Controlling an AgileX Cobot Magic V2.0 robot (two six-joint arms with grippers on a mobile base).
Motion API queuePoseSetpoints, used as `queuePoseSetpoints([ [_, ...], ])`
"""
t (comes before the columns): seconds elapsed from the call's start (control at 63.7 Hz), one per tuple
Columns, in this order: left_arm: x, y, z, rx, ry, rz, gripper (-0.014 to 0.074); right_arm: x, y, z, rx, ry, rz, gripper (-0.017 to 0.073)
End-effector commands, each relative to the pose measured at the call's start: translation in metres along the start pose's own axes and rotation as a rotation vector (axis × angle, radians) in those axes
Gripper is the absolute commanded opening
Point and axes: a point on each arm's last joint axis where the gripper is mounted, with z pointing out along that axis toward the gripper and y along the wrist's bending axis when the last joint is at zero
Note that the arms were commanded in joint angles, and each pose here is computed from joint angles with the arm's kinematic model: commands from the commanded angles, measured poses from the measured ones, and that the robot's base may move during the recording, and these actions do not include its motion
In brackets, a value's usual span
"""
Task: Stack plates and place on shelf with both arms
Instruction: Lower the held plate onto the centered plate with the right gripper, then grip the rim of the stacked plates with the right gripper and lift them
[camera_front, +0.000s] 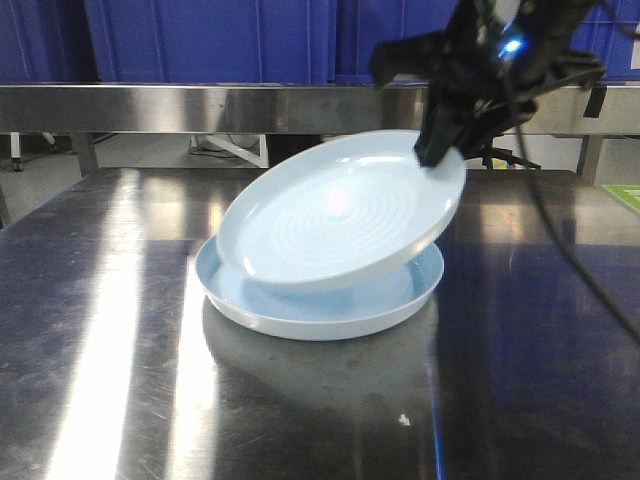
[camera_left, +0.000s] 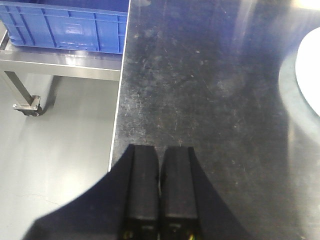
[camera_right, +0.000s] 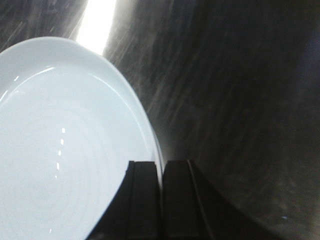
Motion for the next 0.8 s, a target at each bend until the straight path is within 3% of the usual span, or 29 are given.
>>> queuePoseSetpoints([
  [0.0,-0.013,-0.003,-0.005,0.022,-0.082,-0.006,0.0088,-0.016,0.008,-0.010,-0.030,-0.103,-0.017,0.0183],
  [0.126,-0.013,-0.003,-0.005,0.022,-0.082,-0.006,0.0088,-0.011,0.009,0.004,-0.023,-0.055,-0.023,0.0427],
  [0.235,-0.013,-0.003,-0.005,0.022,-0.082,-0.006,0.0088,-0.006,0.009,0.014,-0.014,-0.010,-0.026,0.0483],
  [0.549,-0.013,-0.003,-0.005,0.022,-0.082,-0.006,0.0088,0.008,0.011,0.044,0.003,0.091,-0.036,0.0398],
  [0.643,-0.013,-0.003,-0.005,0.022,-0.082,-0.006,0.0088,0.009,0.010,0.047,0.006,0.100,-0.036,0.0253],
  [0.722,-0.013,-0.003,-0.005,0.022,-0.082,-0.006,0.0088,0.009,0.010,0.045,0.007,0.103,-0.036,0.0036],
  [0.785,-0.013,-0.003,-0.005,0.022,-0.082,-0.006,0.0088,0.004,0.011,0.038,0.004,0.069,-0.045,0.0077],
])
